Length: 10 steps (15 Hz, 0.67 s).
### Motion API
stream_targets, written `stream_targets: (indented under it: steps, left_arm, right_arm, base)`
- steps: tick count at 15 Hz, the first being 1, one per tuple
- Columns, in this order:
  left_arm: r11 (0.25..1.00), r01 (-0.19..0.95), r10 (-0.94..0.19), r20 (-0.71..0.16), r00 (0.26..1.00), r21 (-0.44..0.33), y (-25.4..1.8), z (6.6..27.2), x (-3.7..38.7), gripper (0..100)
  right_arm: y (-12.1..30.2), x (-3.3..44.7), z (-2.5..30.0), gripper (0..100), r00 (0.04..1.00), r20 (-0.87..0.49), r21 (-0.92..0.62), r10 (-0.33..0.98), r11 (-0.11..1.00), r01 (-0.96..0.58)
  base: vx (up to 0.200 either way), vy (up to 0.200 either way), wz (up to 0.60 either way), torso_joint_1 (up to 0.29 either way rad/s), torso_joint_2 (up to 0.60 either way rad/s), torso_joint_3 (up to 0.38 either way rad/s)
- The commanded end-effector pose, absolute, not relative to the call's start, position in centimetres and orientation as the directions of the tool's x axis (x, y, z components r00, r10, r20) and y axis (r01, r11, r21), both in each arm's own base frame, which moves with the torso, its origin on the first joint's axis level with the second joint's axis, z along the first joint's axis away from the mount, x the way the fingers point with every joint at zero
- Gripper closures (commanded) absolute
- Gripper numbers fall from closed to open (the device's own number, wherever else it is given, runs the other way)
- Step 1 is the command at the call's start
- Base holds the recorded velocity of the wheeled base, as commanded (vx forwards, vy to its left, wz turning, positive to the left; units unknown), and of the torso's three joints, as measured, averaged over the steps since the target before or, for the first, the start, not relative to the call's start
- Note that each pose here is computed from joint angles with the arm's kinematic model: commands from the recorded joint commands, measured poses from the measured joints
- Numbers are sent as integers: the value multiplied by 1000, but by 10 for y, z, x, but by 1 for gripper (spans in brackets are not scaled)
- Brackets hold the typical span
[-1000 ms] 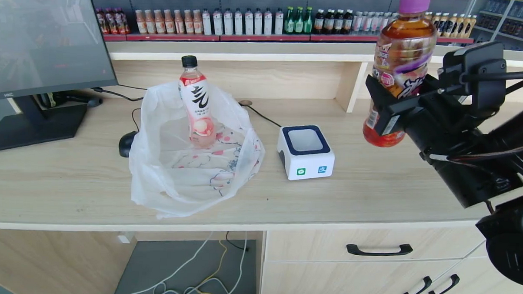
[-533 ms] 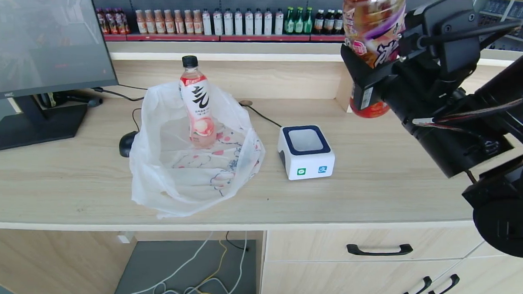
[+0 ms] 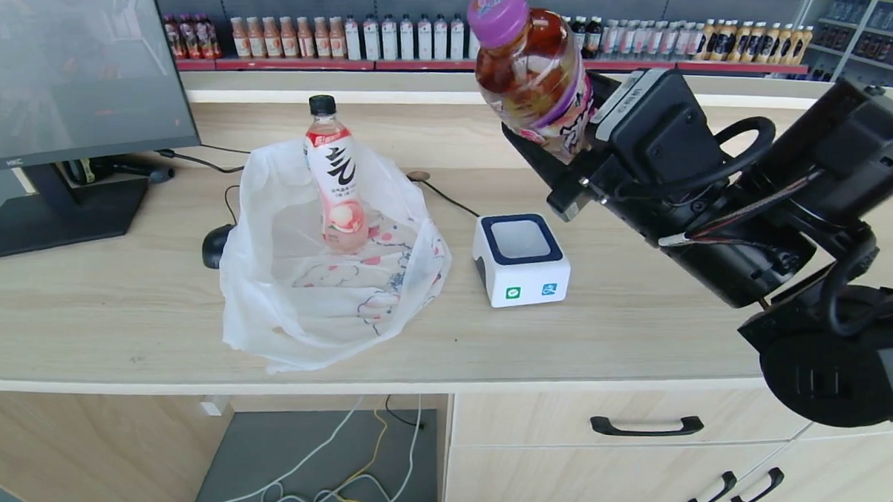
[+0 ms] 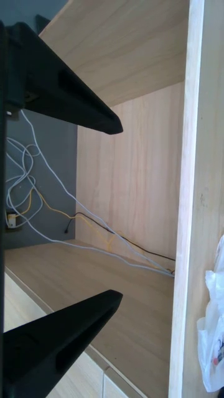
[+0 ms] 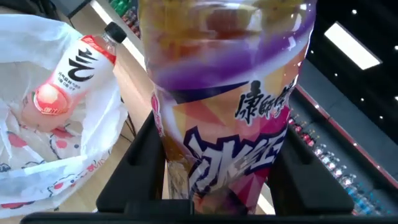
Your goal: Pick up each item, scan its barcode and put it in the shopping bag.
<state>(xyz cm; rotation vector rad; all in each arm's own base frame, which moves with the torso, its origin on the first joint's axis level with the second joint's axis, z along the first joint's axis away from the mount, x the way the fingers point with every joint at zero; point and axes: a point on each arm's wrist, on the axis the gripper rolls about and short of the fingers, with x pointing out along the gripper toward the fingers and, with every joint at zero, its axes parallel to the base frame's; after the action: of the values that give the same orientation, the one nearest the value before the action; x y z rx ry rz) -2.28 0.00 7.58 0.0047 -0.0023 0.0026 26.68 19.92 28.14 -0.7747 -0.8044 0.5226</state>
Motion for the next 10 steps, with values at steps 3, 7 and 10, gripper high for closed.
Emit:
stream_targets:
  steps: [3, 7, 10]
  left_arm:
    - [1000, -2, 2, 3, 1000, 5, 0, 76, -23, 0]
    - [1000, -3, 3, 3, 1000, 5, 0, 76, -23, 0]
    - [1000, -3, 3, 3, 1000, 5, 0, 76, -23, 0]
  right_arm:
    - [201, 286, 260, 100, 531, 368, -847, 763, 511, -147]
    - [198, 301, 244, 100, 449, 309, -891, 838, 420, -171]
    - [191, 313, 234, 100, 417, 272, -916, 867, 366, -164]
  base:
    - [0, 0, 0, 0, 0, 0]
    - [0, 0, 0, 0, 0, 0]
    - [0, 0, 0, 0, 0, 0]
